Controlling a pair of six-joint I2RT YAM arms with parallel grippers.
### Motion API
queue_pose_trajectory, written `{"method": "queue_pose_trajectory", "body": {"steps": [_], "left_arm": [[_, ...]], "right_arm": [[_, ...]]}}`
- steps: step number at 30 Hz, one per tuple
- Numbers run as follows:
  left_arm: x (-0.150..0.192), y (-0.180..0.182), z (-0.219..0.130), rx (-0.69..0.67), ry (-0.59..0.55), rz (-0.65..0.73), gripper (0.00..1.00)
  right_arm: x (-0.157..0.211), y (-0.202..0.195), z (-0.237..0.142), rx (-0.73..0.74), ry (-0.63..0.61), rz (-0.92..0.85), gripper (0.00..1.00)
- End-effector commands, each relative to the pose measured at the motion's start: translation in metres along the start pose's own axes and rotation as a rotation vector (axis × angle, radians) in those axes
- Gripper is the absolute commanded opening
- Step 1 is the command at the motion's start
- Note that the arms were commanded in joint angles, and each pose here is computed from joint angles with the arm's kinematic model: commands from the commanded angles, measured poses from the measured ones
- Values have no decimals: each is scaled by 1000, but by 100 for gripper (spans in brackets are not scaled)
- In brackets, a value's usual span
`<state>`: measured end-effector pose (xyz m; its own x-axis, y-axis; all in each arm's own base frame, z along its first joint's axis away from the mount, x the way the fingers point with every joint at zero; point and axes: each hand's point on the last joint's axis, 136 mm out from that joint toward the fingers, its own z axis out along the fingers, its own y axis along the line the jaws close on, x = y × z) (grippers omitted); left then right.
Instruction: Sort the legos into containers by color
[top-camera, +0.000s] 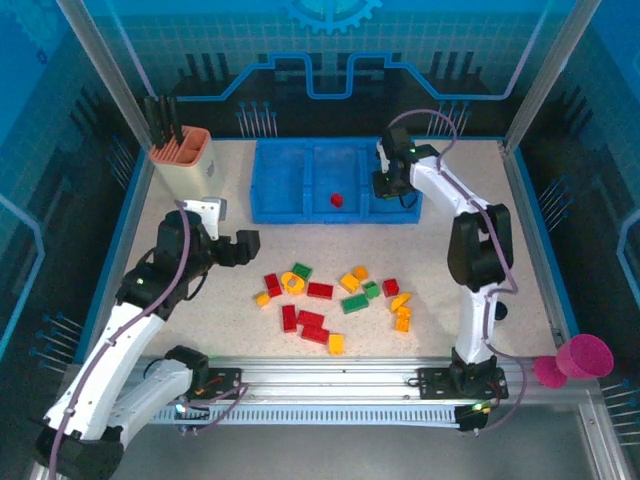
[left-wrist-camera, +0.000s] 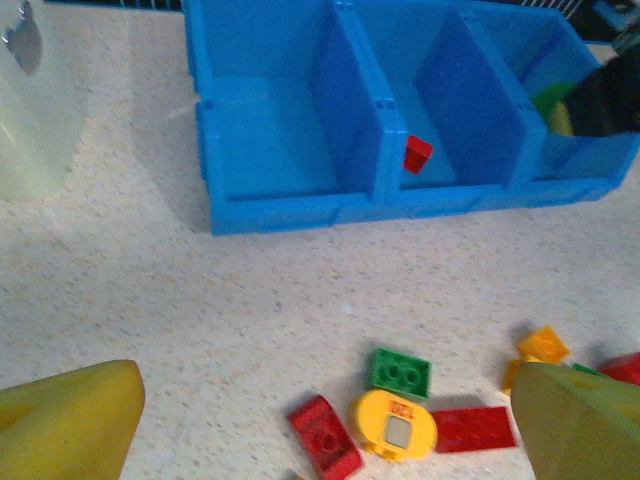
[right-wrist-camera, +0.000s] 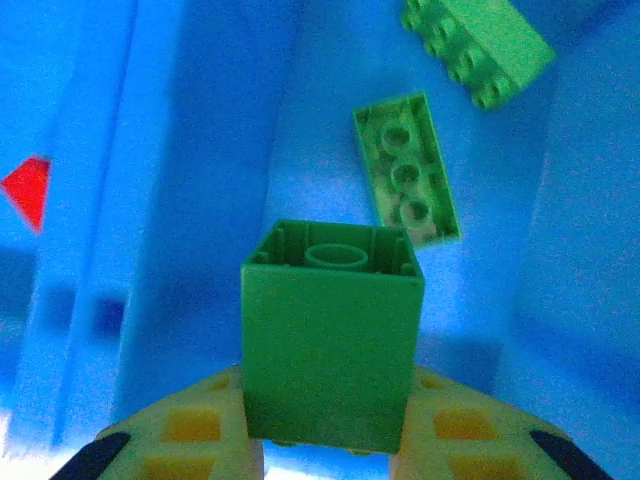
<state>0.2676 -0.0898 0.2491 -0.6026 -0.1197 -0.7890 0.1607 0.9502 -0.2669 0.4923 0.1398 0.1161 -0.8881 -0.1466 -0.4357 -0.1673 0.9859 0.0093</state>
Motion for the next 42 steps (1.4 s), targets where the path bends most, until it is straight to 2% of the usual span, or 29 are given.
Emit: {"method": "queue_pose_trajectory", "body": {"steps": [1, 7, 11, 17, 24, 27, 36, 42], "left_arm": [[36, -17, -3, 62, 183, -113, 90], [93, -52, -9, 154, 300, -165, 90], [133, -64, -16, 145, 405, -199, 90], [173, -96, -15, 106, 512, -136, 90], [219, -142, 5, 61, 633, -80, 86], [229, -158, 12, 52, 662, -79, 84], [247, -182, 23, 21, 734, -99, 81], [257, -181, 27, -68, 768, -106, 81]], "right_arm": [[-17, -6, 3, 20, 7, -63, 22], [-22, -25, 22, 87, 35, -91, 23], [-18, -36, 33, 89, 57, -79, 24], [-20, -37, 34, 88, 52, -95, 32], [-25, -33, 21, 65, 20, -119, 46], [-29, -30, 13, 48, -6, -126, 50], [-35, -19, -13, -22, -70, -132, 53], [-40, -15, -27, -44, -107, -143, 53]]}}
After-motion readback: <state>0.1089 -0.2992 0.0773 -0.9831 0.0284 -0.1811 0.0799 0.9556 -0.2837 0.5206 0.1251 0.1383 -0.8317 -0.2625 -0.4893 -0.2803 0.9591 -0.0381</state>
